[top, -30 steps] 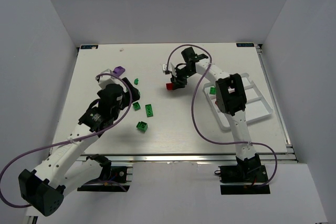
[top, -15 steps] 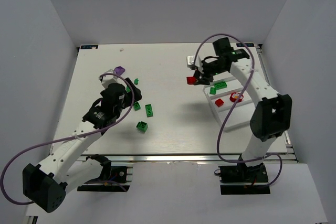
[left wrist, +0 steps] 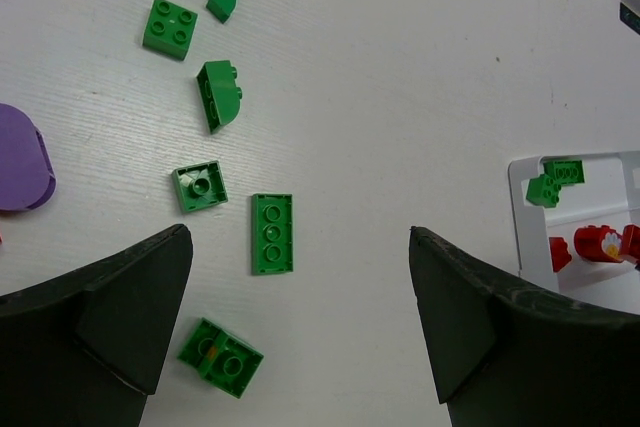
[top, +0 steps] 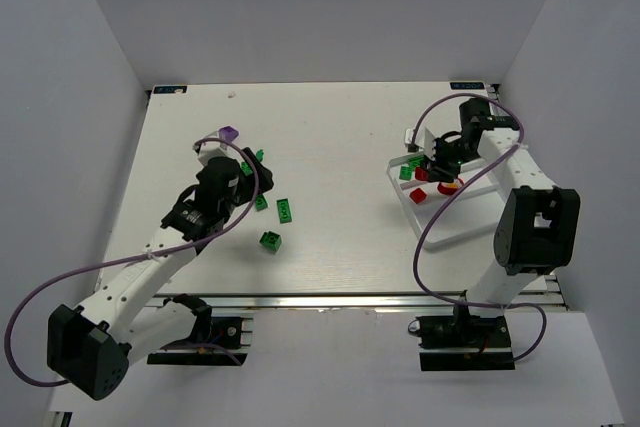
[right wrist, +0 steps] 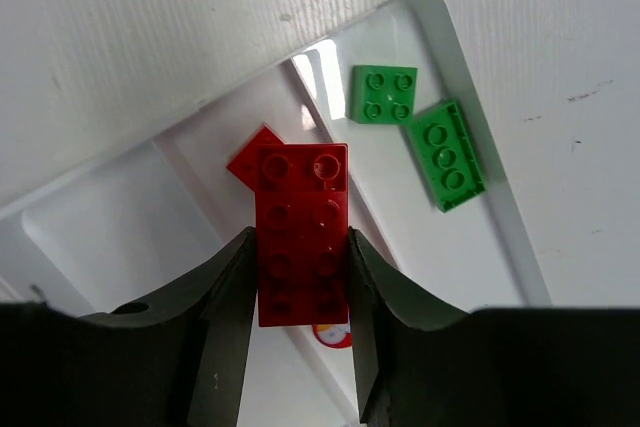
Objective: Sort the legos into containers by color
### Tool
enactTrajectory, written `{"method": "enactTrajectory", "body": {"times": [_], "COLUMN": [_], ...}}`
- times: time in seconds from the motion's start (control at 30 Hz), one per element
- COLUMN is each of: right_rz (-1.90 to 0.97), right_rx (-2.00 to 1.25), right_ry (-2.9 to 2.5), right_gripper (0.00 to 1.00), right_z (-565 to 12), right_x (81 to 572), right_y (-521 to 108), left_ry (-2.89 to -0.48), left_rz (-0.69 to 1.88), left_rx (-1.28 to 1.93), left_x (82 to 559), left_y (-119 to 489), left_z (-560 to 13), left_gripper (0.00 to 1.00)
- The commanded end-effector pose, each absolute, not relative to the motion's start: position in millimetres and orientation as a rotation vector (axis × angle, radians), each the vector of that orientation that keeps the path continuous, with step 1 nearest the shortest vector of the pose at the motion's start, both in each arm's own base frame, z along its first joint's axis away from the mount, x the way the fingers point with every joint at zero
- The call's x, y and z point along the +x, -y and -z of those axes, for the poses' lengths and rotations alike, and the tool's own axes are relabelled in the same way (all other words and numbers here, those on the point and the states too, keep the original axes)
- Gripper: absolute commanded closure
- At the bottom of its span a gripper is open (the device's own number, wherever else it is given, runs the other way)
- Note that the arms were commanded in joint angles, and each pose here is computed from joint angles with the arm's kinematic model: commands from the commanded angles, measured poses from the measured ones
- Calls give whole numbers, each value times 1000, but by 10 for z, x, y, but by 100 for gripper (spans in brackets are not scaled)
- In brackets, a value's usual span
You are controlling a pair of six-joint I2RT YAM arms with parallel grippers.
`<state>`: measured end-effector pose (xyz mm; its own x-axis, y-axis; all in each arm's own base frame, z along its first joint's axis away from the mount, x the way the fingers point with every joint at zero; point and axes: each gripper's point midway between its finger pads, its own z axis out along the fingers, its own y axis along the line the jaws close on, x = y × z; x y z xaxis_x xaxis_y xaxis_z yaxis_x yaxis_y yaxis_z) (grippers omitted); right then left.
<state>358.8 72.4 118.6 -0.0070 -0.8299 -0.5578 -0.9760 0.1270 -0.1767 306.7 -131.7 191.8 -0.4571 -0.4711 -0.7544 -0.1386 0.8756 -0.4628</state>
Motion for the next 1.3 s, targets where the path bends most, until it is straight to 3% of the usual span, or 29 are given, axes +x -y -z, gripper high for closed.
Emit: {"method": "enactTrajectory", "body": {"times": [0.0,0.4,0.5,0.6,0.63,0.87,1.03,1.1,1.13,1.23,1.27], "right_rz": [-238,-178,-186,-187,-188,-121,-316,-505,-547,-674,-697], "right_rx": [-1800,-1774,-1770,-1764,-1760,-1563,-1319,-1291,-1269,-1213,-1200], "right_ry": [-1852,-1962,-1978,-1958,-1947,-1748,-1767,-1793,-1791,-1821,-1822], "right_gripper": [84,60,49,29,11,10,11,22,42,73,74], "right_z": [-1059,-727,-683,-723,-750,-1454,-1816,-1815,-1914,-1909,-1919], "right_x": [3735,3922,3917,3919,3924,4185,4190,4042,4050,3974,3940], "right_y": [-576,-380,-374,-399,-412,-652,-910,-1075,-1119,-1225,-1256], "left_ry": [-2028,-2002,-2005,-1998,-2003,-2025,-2085,-2138,-2150,-2260,-2281], "left_rz": [428,426,417,388,370,246,202,188,165,85,70], "left_rx": [-450,-498,-497,-521,-530,-646,-737,-739,-762,-774,-767], "left_x": [3036,2945,2949,2953,2940,2943,2998,3015,3018,2997,3014], "left_y": [1297,1198,1190,1132,1099,802,556,501,406,238,211], "left_z": [-1893,-1929,-1943,-1977,-1964,-1937,-1851,-1771,-1771,-1575,-1562], "left_gripper": [2,2,2,2,2,2,2,2,2,7,14]}}
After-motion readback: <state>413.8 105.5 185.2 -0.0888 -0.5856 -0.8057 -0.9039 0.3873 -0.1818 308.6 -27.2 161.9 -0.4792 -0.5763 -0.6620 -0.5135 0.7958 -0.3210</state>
